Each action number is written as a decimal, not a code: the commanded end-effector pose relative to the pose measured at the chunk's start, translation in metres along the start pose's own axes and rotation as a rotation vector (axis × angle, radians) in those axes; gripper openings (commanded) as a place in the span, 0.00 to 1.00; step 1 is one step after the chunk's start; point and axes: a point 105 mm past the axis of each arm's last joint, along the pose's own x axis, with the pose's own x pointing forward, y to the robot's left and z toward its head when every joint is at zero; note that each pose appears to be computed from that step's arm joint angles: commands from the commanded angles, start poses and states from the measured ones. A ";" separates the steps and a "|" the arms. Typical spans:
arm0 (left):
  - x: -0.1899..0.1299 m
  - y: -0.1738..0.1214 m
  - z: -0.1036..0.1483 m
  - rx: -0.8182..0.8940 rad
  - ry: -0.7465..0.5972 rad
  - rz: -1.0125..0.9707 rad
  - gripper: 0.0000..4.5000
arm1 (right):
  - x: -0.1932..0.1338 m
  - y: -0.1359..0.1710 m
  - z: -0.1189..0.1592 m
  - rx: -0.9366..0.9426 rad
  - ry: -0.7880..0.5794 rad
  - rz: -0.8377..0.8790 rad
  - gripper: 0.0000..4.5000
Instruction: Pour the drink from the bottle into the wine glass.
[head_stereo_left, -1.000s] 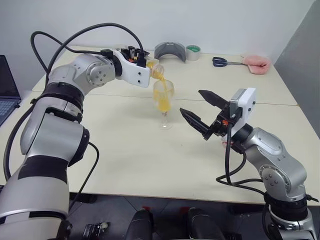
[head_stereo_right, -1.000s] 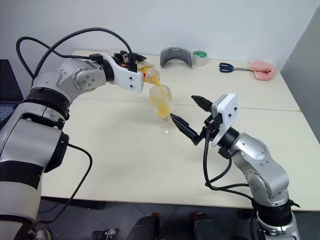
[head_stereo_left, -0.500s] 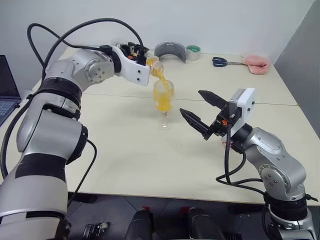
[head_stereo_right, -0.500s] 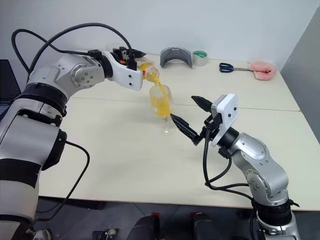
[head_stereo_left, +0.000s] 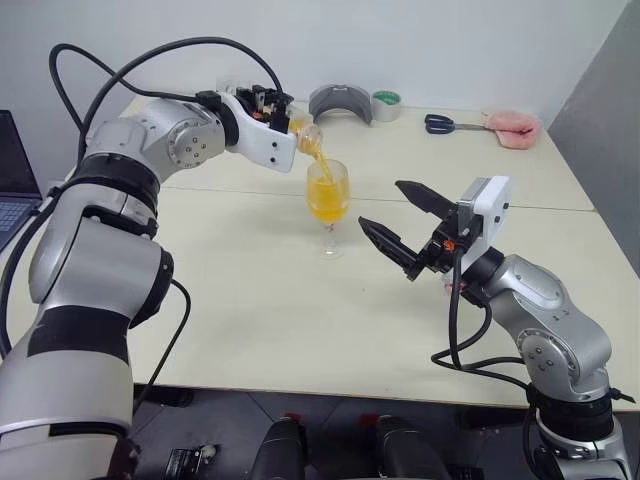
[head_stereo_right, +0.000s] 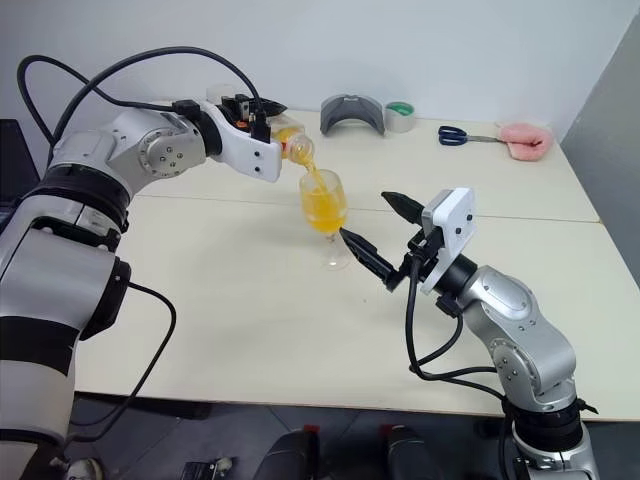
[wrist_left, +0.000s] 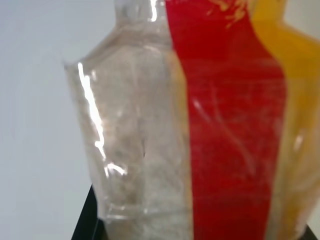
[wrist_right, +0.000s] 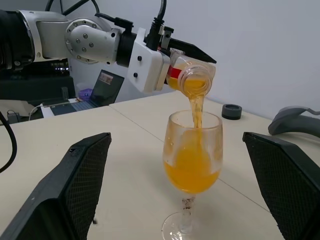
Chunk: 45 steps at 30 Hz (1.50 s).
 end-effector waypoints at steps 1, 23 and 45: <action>-0.006 0.029 -0.004 0.045 0.008 0.071 0.37 | 0.001 0.001 0.012 -0.034 -0.045 0.009 1.00; -0.002 0.033 0.005 -0.017 -0.029 0.095 0.37 | 0.001 0.002 0.010 -0.035 -0.051 0.009 1.00; -0.013 0.065 -0.001 -0.731 -0.185 0.374 0.37 | 0.008 0.007 0.016 -0.005 -0.066 0.041 1.00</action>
